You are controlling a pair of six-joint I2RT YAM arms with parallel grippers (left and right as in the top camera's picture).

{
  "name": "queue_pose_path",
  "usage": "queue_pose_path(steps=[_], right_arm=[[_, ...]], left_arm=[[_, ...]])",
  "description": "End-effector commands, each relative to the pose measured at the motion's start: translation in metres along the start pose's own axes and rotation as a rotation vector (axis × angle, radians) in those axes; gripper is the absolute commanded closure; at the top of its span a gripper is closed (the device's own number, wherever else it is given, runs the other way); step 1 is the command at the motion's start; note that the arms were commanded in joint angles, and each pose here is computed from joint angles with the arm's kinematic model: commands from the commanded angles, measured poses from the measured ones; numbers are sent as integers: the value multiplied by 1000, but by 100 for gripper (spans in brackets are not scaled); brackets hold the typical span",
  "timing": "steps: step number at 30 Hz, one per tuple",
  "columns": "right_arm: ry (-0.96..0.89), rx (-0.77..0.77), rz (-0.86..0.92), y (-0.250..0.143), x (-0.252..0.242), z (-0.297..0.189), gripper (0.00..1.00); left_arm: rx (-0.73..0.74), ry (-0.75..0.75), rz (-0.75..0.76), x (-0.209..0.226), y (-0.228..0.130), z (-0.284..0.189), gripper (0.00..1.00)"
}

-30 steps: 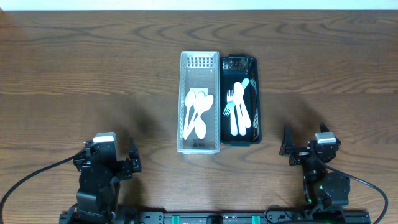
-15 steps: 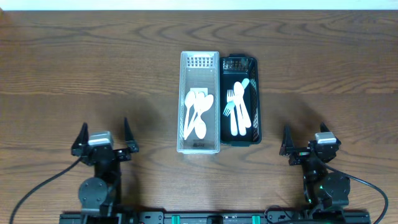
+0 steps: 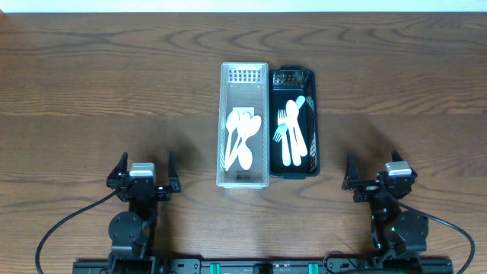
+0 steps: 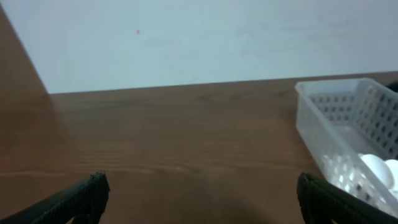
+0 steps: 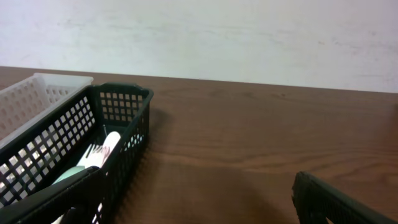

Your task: Pack container

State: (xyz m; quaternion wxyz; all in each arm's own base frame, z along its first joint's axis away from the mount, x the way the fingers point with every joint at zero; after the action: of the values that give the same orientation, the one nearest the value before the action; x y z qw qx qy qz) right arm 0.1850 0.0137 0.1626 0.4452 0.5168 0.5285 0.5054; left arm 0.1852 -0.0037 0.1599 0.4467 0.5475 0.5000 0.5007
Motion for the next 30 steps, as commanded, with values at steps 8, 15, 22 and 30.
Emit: queue_pose_path(steps=[8, 15, 22, 30], right_arm=[[10, -4, -12, -1, 2, 0, 1], [10, -4, -12, -1, 2, 0, 1], [10, -4, -12, -1, 2, 0, 1], [10, -5, -12, -1, 2, 0, 1]], left_arm=[[51, -61, -40, -11, -13, 0, 2], [51, -70, -39, -12, -13, 0, 2], [50, -70, -39, -12, -13, 0, 2], [50, -70, -39, -12, -13, 0, 2]])
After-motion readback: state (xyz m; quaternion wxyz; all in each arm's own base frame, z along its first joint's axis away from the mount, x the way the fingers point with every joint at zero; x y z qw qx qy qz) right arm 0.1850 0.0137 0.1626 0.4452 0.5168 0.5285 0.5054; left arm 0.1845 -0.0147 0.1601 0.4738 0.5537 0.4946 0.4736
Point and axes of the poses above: each gripper's point midway between its finger pads, its own z axis out along the fingers, its own x axis along the line the jaws close on, y = z × x, the point moved 6 cm from there along -z, back along the fingers, and after that the axes turned 2 degrees about z, right-handed, at the moved point
